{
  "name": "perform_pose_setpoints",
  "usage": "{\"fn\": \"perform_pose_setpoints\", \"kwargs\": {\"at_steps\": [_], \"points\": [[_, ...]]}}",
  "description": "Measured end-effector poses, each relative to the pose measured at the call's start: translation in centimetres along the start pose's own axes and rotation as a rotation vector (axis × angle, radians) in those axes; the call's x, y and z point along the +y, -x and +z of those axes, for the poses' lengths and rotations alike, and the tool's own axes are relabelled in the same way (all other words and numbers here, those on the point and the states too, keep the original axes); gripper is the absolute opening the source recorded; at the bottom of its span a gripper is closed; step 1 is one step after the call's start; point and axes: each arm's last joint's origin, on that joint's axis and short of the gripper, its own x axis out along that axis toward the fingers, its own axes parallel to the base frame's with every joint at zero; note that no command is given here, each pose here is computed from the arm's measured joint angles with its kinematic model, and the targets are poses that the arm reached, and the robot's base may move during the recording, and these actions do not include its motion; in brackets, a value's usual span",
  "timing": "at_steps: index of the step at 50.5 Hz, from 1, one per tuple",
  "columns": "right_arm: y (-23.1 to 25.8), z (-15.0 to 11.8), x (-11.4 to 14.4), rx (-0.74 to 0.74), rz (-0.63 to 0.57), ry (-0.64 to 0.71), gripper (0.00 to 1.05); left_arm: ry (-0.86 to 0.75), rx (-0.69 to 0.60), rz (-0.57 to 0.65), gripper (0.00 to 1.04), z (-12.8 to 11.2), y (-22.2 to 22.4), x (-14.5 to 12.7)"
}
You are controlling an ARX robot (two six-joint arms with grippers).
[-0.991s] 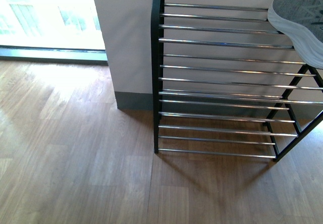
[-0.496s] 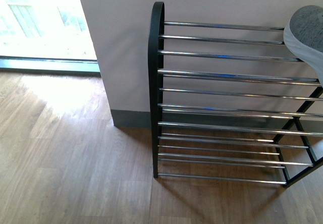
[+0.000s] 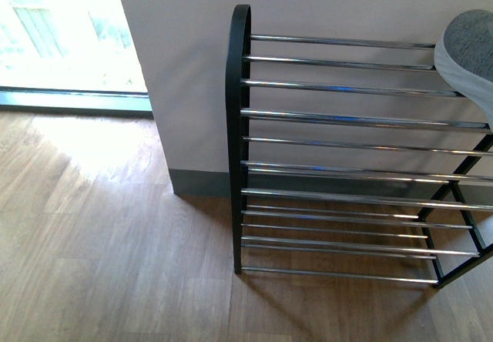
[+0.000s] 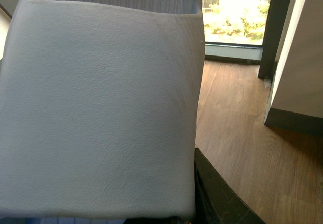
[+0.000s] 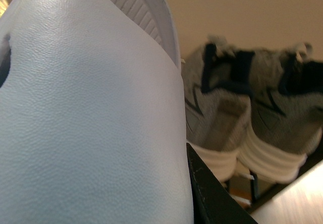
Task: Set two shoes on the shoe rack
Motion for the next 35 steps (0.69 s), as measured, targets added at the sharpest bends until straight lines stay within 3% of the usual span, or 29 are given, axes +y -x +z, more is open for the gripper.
{"fn": "perform_pose_setpoints", "kwargs": {"at_steps": [8,25,35], "points": [[-0.4,1.6,-0.3,-0.019,0.039,-0.054,0.02,0.0,0.0,0.0,0.02,0.0,0.0,0.0],[-6.2,9.9,0.3,-0.068,-0.002,-0.036,0.02,0.0,0.0,0.0,0.02,0.0,0.0,0.0],[-11.7,10.6,2.4,0.029,0.016,-0.038,0.02,0.0,0.0,0.0,0.02,0.0,0.0,0.0]]}}
